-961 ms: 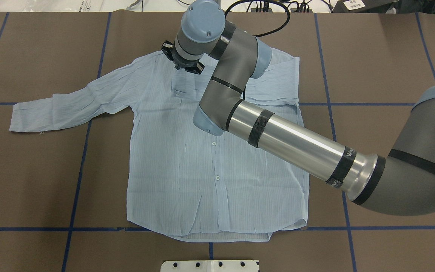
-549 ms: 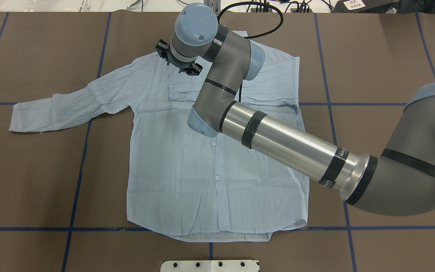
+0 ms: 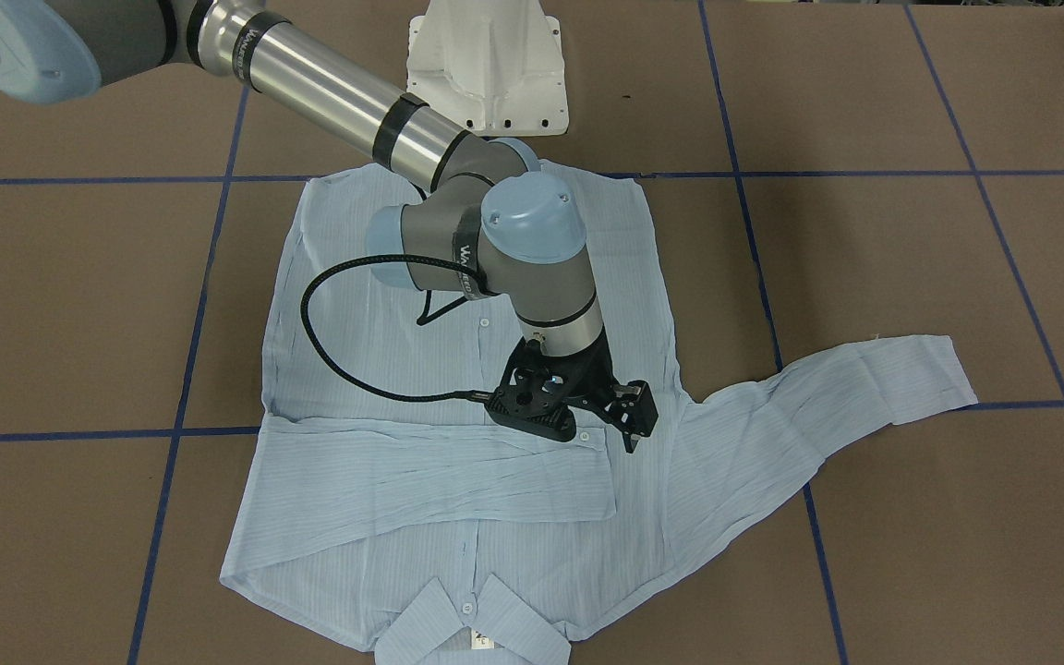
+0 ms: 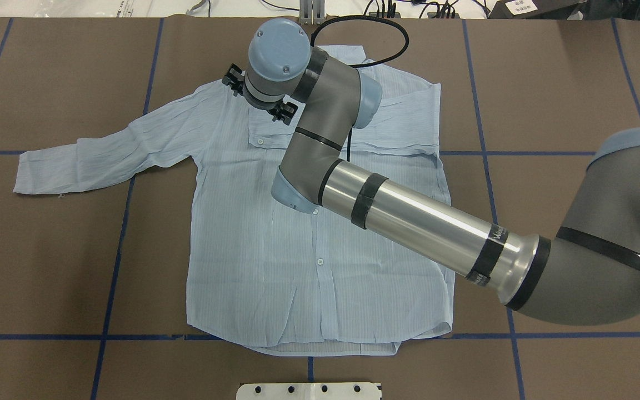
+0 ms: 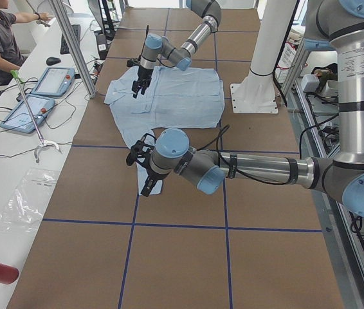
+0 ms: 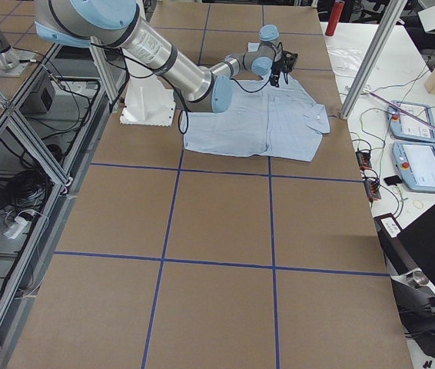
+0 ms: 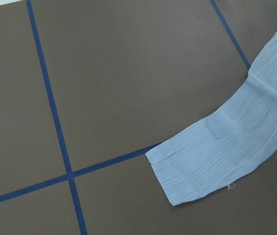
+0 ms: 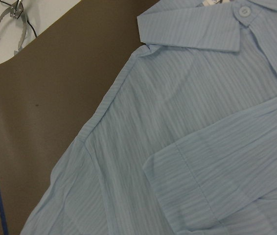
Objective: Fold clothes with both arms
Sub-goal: 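Lay the sleeve on the chest, open the right gripper while the left arm approaches, then reach the left gripper to the other sleeve cuff and grasp it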
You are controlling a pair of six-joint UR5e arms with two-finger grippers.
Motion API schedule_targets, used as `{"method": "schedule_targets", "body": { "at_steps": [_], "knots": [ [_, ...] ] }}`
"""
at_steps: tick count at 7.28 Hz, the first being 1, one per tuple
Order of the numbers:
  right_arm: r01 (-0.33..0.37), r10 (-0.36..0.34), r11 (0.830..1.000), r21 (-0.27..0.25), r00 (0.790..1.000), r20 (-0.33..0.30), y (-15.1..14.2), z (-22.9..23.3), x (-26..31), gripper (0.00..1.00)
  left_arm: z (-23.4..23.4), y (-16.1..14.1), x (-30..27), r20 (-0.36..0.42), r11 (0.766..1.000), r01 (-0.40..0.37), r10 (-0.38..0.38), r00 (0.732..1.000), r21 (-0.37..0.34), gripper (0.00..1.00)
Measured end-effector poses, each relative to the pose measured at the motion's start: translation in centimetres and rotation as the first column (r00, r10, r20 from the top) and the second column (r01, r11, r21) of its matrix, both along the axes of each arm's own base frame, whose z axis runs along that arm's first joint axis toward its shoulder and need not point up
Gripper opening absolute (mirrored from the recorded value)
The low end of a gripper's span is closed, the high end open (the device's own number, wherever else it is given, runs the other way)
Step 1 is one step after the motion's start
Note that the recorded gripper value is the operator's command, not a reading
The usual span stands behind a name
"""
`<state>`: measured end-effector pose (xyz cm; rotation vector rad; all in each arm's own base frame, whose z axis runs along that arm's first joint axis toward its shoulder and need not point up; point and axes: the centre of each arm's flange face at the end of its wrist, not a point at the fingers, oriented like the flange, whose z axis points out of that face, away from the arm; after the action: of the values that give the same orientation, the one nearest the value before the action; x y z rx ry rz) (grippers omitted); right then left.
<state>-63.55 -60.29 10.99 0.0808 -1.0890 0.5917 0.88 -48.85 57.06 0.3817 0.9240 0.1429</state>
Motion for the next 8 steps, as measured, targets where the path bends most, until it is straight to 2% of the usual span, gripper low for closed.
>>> {"method": "schedule_targets", "body": {
  "at_steps": [1,3,4,6,8],
  "knots": [
    [0.015,-0.015,1.0,-0.019,1.0,-0.008,1.0,1.7,1.5,0.99,0.8,-2.4,2.6,-0.014,0.998,-0.005,0.004,1.0,-0.069,1.0],
    [0.036,-0.037,0.998,-0.05,0.999,-0.014,2.5,5.1,5.5,0.99,1.7,-6.0,9.8,-0.036,0.977,-0.028,0.021,0.999,-0.213,1.0],
    [0.05,-0.051,0.997,-0.061,0.999,-0.004,3.0,6.8,7.8,0.99,2.1,-6.9,11.9,-0.045,0.969,-0.031,0.02,0.999,-0.246,1.0],
    [0.068,-0.067,0.994,-0.08,0.998,0.019,3.6,9.8,12.5,0.99,4.1,-6.9,14.6,-0.062,0.972,-0.061,0.048,0.997,-0.228,1.0],
    [0.07,-0.07,0.995,-0.07,0.998,0.01,4.5,13.2,16.3,0.99,6.2,-6.8,15.9,-0.055,0.97,-0.065,0.054,0.997,-0.233,1.0]
  ]
}}
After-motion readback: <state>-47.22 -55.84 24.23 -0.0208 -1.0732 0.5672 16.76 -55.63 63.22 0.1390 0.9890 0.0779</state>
